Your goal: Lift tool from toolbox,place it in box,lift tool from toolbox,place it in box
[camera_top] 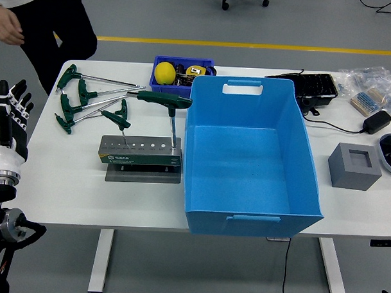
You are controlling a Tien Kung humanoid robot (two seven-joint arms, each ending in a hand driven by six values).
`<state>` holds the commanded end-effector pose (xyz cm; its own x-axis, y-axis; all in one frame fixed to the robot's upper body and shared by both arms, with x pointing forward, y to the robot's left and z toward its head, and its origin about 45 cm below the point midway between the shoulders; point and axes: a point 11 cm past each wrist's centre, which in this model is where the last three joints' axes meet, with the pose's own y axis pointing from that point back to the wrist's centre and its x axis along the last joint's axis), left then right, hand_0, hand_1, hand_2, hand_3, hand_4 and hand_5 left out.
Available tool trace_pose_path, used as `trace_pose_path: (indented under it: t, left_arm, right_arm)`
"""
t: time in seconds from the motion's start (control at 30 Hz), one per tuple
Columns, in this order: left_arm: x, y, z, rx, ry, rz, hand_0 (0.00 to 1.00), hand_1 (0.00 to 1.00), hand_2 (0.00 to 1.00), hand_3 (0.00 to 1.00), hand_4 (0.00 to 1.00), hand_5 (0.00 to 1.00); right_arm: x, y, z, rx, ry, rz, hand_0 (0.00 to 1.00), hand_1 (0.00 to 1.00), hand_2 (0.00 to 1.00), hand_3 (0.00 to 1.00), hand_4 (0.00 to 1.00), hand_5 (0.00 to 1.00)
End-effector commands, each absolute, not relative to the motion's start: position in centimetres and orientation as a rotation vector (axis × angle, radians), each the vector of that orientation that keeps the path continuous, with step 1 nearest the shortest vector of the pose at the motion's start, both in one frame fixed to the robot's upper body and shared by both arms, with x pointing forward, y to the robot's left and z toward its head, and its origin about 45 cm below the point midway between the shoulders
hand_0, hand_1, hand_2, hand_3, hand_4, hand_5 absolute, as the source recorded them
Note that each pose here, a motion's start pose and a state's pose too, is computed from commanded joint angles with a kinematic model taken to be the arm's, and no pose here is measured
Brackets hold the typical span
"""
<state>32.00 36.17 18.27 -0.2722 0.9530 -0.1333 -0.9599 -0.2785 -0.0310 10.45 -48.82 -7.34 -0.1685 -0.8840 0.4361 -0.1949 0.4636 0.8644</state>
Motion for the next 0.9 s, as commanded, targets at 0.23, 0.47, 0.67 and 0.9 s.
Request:
trace_pose_path:
  t: [0.23, 0.47, 0.67, 0.9]
  left_arm:
    - [31.98, 36.05, 18.11, -0.139, 0.073, 1.839, 0.95, 0.958, 0.963, 0.861, 0.998, 0.998]
    - [32.0, 36.07, 18.14, -0.136, 0.075, 1.835, 0.949, 0.957, 0.963, 0.86, 0.998, 0.998]
    - [32.17, 35.94, 18.41, -0.132, 0.066, 1.823, 0.949, 0.958, 0.961, 0.858, 0.998, 0.998]
    - [32.36, 36.23, 19.03, -0.119, 0.028, 1.817, 0.948, 0.959, 0.96, 0.859, 0.998, 0.998]
  right_arm:
    - [10.35, -48.72, -7.41, 0.947, -1.647, -0.814, 0.733, 0.668, 0.717, 0.656, 0.917, 0.811]
    - [10.36, -48.71, -7.41, 0.946, -1.645, -0.814, 0.733, 0.668, 0.717, 0.656, 0.917, 0.812]
    - [10.36, -48.62, -7.45, 0.949, -1.643, -0.814, 0.733, 0.668, 0.717, 0.656, 0.916, 0.811]
    - [10.29, -48.61, -7.48, 0.947, -1.642, -0.816, 0.733, 0.668, 0.717, 0.654, 0.916, 0.811]
